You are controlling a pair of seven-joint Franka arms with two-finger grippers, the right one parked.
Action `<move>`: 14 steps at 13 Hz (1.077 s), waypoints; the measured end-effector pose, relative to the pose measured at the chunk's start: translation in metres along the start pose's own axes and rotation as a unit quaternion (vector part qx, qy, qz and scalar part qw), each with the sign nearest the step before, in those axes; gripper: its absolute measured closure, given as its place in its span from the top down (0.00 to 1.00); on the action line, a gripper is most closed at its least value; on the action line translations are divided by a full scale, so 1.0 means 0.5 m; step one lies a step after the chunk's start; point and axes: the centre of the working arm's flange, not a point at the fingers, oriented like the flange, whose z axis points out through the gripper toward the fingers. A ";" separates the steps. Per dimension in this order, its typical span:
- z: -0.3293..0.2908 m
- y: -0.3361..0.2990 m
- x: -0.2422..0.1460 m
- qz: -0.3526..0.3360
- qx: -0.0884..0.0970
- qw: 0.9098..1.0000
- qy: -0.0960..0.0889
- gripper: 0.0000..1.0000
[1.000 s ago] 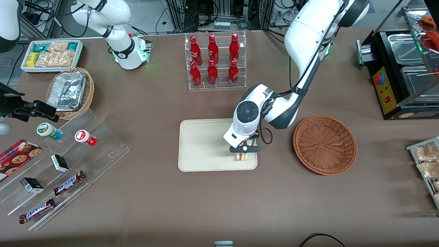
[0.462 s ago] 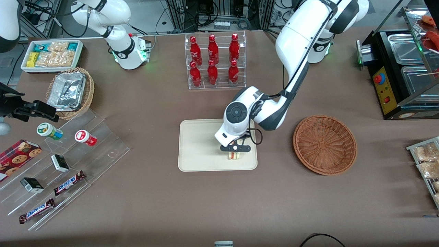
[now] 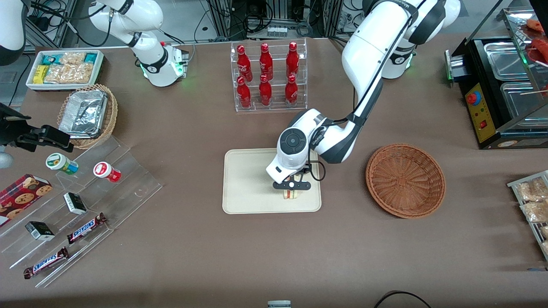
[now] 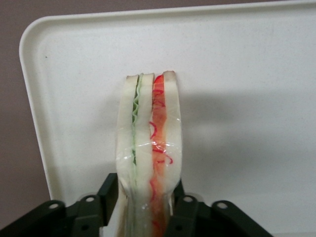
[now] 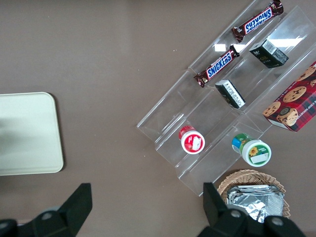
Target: Place sandwich from basket to tray
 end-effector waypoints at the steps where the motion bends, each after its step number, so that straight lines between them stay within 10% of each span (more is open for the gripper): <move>1: -0.002 0.000 0.001 -0.002 -0.001 1.000 0.001 0.68; 4: -0.042 0.004 0.022 -0.011 -0.011 1.000 0.017 0.99; 11: -0.244 -0.141 0.131 -0.046 -0.029 0.997 0.061 1.00; 14: -0.310 -0.281 0.185 -0.037 -0.031 0.997 0.053 1.00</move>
